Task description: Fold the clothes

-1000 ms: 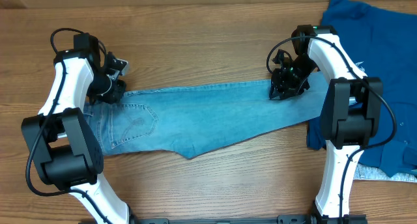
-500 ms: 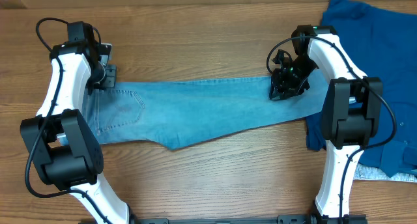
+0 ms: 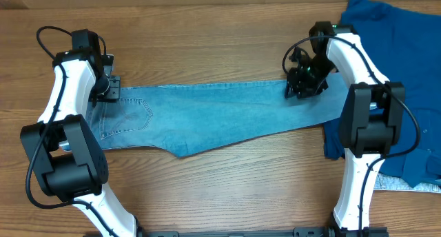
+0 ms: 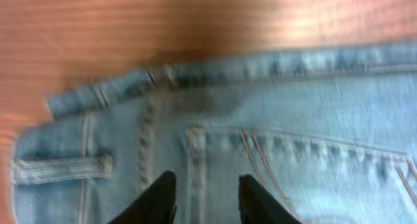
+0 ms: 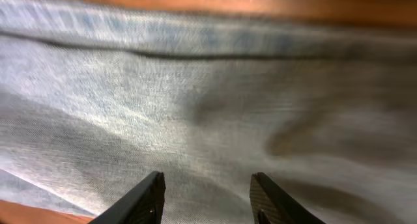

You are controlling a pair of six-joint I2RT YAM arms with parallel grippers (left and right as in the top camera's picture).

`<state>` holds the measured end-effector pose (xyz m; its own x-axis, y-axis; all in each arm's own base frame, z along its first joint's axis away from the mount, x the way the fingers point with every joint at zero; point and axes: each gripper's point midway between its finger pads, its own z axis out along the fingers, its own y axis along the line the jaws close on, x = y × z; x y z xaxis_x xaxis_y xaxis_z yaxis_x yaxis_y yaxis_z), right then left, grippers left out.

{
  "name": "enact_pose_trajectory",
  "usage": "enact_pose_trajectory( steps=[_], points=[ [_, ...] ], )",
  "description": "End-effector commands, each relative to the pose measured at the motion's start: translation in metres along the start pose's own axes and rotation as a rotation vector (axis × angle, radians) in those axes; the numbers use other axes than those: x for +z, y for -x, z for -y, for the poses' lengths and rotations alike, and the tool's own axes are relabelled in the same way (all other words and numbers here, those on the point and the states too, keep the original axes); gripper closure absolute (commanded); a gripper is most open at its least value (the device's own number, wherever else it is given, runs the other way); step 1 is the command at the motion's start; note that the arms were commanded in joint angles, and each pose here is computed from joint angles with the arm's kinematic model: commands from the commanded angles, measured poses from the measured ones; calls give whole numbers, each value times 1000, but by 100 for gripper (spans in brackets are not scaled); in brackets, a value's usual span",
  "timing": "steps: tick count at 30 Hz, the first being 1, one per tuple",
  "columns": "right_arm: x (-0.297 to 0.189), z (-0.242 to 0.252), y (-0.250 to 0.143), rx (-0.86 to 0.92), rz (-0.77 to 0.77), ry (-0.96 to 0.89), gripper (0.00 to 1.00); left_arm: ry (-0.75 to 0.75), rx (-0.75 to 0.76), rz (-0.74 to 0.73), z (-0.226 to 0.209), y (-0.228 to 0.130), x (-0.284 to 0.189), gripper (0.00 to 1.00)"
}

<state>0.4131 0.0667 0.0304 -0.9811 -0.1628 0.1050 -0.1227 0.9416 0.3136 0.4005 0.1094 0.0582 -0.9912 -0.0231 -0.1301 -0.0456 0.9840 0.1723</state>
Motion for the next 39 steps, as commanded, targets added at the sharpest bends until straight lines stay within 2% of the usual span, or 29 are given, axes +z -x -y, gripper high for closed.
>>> enact_pose_trajectory(
  steps=[1,3,5,7,13,16,19,25,27,32,33,39],
  points=[
    [-48,0,27,6,135,-83,53,-177,6,-85,32,-27,-10,68],
    [-69,1,31,28,168,-112,47,-276,4,-154,50,-45,-16,65],
    [-89,11,33,105,201,-154,28,-325,-4,-183,59,-52,-20,61],
    [-95,28,30,137,205,-174,21,-326,-15,-177,59,-50,-20,61],
    [-112,102,3,374,202,-161,19,-326,-26,-190,59,-53,-19,60],
    [-115,129,-20,461,162,-145,20,-352,-45,-224,65,-62,-17,54],
    [-105,144,-37,511,116,-129,20,-371,-70,-278,73,-80,-8,57],
    [-63,153,-43,515,70,-120,20,-365,-100,-348,83,-117,26,57],
    [-43,159,-46,518,61,-125,20,-298,-111,-382,75,-133,39,58],
    [-19,188,-55,574,75,-187,19,185,-261,-481,0,-169,44,55],
    [-19,192,-56,582,82,-188,19,228,-286,-479,-10,-171,43,53],
    [-22,202,-59,608,94,-185,18,209,-383,-437,-28,-166,53,54]
  ],
)
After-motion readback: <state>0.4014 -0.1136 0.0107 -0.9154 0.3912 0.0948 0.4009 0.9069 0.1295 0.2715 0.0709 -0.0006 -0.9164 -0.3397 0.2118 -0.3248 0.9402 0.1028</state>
